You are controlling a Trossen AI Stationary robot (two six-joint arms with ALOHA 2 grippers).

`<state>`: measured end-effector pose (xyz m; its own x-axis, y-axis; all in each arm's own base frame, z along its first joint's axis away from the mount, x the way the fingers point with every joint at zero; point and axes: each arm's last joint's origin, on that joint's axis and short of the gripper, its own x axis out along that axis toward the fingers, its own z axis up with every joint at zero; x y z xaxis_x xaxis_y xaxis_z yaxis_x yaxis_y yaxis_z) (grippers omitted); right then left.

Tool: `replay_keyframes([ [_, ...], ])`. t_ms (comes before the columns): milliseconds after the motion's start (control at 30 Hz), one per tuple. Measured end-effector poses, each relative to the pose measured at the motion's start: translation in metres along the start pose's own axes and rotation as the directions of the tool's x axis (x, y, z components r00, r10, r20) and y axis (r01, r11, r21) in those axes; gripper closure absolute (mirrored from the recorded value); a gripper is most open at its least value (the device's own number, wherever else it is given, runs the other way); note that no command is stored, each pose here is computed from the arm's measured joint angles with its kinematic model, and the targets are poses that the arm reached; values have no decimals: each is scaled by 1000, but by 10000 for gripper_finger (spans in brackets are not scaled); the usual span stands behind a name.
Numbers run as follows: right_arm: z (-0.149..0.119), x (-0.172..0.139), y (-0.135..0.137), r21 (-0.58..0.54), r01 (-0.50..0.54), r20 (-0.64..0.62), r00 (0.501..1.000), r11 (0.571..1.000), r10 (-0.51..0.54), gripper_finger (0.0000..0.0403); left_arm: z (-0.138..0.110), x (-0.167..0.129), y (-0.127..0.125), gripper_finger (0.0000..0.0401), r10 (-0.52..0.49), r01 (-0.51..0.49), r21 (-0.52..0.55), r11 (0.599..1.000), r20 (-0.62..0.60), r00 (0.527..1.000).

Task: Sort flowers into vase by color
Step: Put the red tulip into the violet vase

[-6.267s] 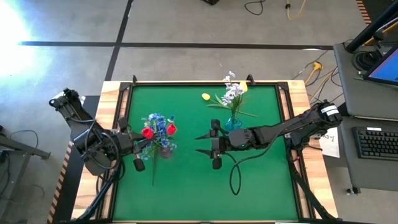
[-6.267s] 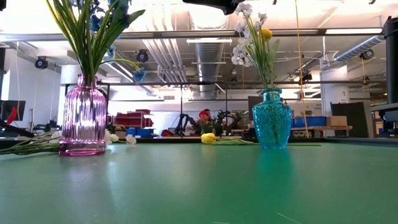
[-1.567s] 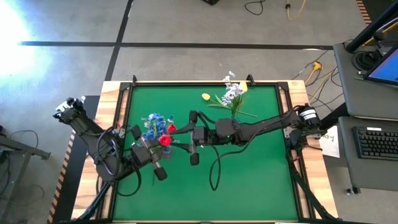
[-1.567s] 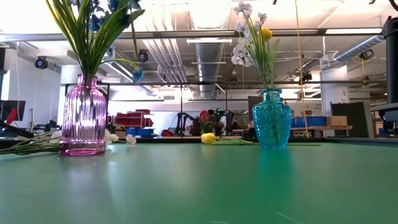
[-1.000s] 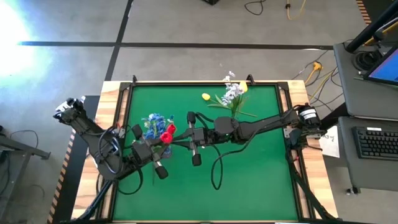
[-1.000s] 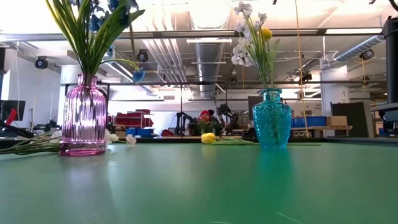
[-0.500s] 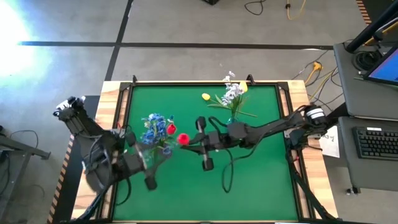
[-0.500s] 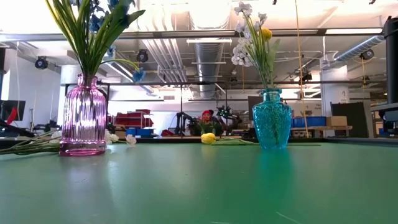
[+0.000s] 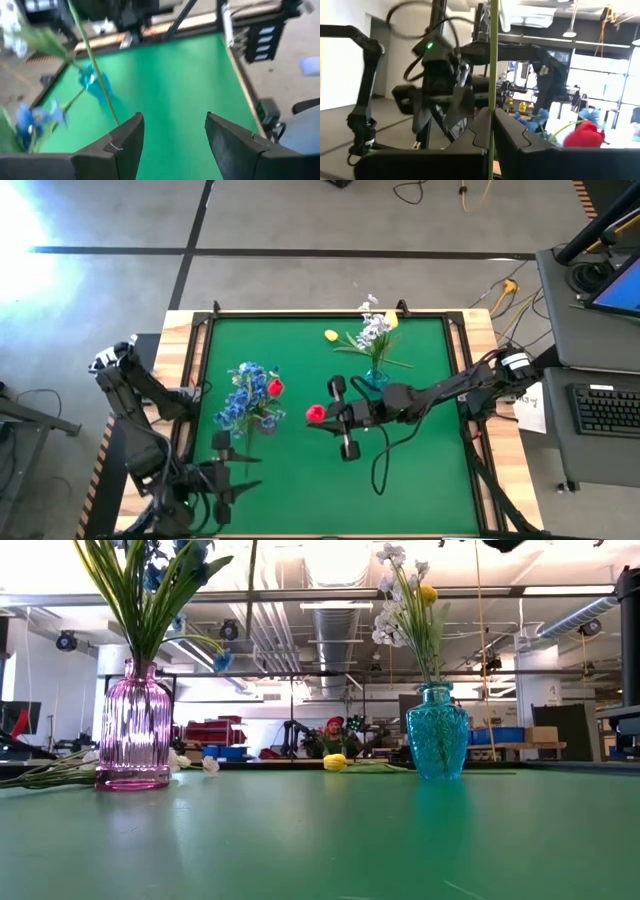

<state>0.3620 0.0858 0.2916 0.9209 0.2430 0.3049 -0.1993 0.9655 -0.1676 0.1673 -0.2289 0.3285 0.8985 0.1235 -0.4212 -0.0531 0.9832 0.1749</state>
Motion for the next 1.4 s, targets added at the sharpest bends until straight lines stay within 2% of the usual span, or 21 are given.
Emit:
replay_keyframes([
  [267,-4,-6,-1,-8,35,19,999,999,-35,394,-18,13,-11,201,48,-57,-165,985,-57,997],
  [467,-6,-4,-1,-4,41,12,999,999,-41,394,-50,32,-23,201,170,-174,-179,968,-40,985],
  [600,-3,-3,-2,-1,41,21,999,999,-41,394,-73,46,-27,201,234,-237,-151,960,-40,971],
  [767,3,10,-3,20,31,61,998,999,-32,394,-87,55,-25,201,336,-328,-175,928,17,942],
  [900,-9,26,-1,6,28,34,999,1000,-28,394,-92,61,-17,201,390,-382,-208,900,-7,921],
  [1133,-11,42,-2,-43,45,65,997,998,-42,394,-98,69,-12,177,403,-414,-243,877,-98,910],
  [1400,-14,47,-6,-56,57,70,996,997,-53,394,-106,54,-9,123,387,-441,-337,832,-218,896],
])
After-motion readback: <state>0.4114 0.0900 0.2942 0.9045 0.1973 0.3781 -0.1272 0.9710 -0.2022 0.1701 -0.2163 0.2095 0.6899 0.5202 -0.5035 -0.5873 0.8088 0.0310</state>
